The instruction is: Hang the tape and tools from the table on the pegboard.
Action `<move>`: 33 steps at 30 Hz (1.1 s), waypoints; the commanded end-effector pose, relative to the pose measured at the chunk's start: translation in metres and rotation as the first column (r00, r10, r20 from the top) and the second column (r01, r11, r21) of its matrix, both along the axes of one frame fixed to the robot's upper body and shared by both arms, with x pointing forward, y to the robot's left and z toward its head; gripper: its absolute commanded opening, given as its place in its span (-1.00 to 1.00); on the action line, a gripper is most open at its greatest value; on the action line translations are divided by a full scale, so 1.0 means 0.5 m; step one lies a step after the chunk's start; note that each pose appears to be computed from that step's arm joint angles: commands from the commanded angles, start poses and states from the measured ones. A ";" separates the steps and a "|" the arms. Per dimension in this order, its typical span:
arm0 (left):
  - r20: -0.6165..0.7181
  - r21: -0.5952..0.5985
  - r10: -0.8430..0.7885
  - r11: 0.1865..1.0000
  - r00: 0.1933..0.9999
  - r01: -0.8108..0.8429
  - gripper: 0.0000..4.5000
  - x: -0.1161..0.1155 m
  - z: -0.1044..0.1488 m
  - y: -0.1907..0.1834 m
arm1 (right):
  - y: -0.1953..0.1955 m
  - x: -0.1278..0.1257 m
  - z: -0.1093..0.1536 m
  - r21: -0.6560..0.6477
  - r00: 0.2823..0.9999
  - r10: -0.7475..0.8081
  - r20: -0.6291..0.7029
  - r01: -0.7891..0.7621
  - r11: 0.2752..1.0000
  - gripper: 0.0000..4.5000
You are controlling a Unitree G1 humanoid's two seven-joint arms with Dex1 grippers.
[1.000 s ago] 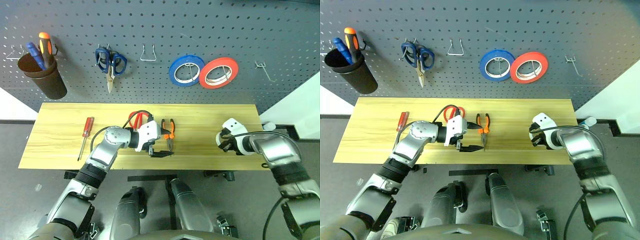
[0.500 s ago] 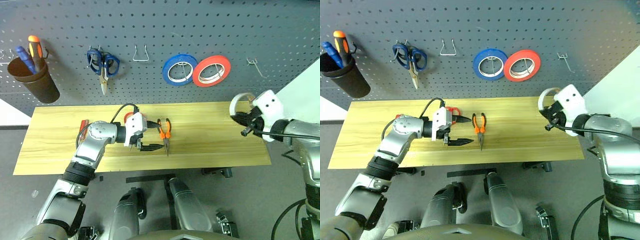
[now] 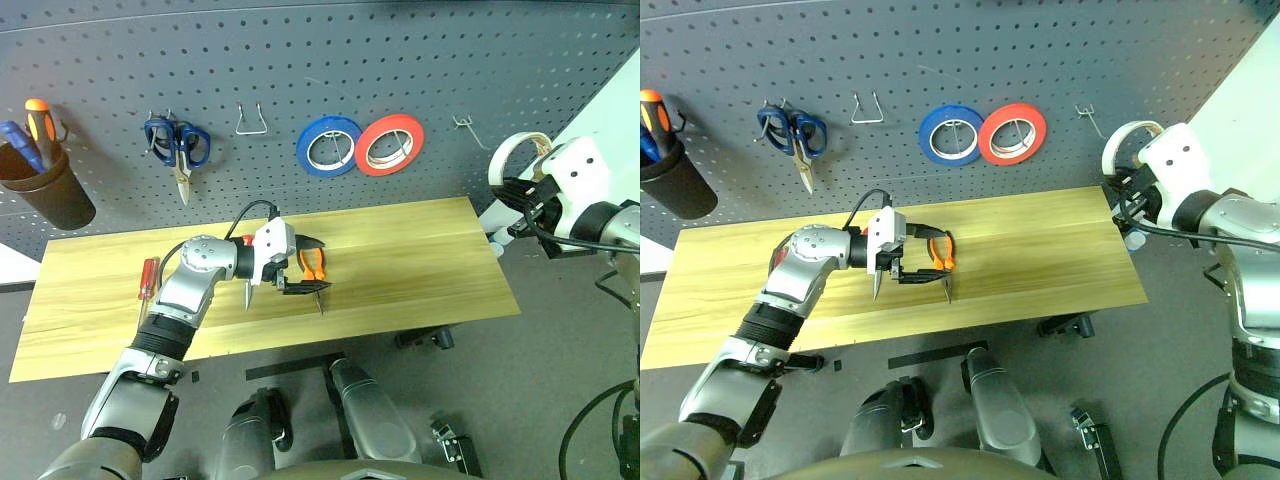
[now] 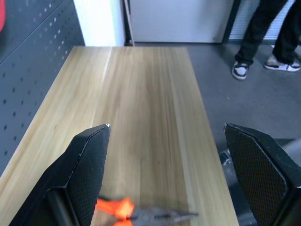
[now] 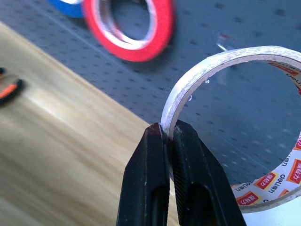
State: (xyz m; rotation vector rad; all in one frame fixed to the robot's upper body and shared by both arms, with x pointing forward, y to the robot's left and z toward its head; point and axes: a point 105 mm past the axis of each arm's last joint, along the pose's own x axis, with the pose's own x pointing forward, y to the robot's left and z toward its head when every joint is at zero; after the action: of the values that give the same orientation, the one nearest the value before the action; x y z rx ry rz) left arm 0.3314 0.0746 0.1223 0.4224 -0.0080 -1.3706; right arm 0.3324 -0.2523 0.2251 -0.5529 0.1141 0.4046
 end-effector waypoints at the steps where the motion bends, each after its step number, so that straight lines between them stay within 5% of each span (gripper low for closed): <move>1: 0.074 -0.053 0.012 0.999 0.997 -0.008 0.81 0.014 0.045 0.000 | 0.011 0.035 0.002 -0.001 0.999 0.005 0.051 -0.005 1.000 -1.00; 33: 0.142 -0.366 0.129 0.928 0.981 -0.069 0.81 0.052 0.206 0.019 | 0.105 0.246 -0.028 0.084 0.991 0.013 0.133 -0.025 0.996 -1.00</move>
State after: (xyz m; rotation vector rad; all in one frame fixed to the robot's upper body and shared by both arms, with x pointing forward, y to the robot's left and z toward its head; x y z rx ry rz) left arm 0.3583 0.0852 0.2087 0.2056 -0.2983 -1.2031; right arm 0.4526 -0.2016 0.1937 -0.4837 0.0224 0.4001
